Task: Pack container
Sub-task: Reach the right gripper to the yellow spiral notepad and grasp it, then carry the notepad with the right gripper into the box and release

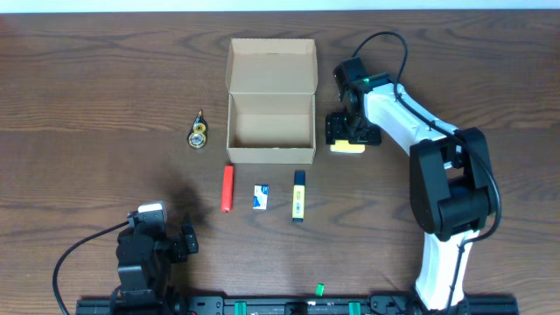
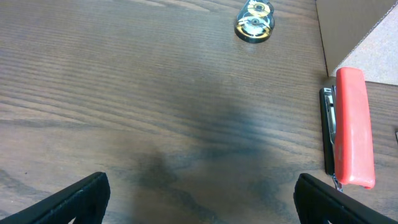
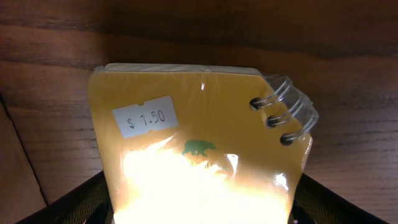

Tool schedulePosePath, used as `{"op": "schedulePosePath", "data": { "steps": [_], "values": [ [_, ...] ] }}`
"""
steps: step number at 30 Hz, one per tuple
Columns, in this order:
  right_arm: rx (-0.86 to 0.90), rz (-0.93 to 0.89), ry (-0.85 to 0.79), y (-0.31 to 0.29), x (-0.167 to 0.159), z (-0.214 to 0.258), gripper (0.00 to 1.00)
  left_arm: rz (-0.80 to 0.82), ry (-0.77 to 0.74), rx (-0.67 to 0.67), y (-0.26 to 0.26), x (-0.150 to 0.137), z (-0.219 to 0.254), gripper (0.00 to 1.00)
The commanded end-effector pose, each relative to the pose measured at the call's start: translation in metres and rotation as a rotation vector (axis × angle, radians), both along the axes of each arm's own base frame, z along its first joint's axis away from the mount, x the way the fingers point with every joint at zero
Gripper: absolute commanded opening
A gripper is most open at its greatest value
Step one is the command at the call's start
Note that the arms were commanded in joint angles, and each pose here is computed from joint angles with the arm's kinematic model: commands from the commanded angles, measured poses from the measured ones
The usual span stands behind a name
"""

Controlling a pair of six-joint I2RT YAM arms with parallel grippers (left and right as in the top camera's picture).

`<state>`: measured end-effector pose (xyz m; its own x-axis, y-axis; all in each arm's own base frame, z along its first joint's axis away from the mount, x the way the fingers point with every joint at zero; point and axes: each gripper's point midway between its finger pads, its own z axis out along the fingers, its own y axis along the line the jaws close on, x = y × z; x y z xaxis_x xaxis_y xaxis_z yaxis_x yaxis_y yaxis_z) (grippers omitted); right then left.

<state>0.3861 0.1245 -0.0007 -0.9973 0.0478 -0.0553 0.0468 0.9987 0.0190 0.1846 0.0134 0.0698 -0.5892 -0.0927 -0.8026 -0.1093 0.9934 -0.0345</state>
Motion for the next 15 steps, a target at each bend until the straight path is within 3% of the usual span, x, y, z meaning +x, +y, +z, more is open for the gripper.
{"op": "schedulePosePath", "data": {
  "steps": [1, 10, 15],
  "values": [
    [-0.037, 0.002, 0.003, -0.003, -0.002, -0.006, 0.69, 0.004, 0.016, 0.007, 0.002, -0.001, -0.007, 0.95],
    [-0.039, 0.002, 0.008, -0.004, -0.006, 0.004, 0.67, 0.004, 0.016, 0.007, 0.002, -0.001, -0.007, 0.95],
    [-0.015, 0.0, -0.064, -0.002, 0.0, 0.036, 0.67, 0.004, 0.016, 0.007, 0.002, -0.001, -0.007, 0.95]
  ]
}}
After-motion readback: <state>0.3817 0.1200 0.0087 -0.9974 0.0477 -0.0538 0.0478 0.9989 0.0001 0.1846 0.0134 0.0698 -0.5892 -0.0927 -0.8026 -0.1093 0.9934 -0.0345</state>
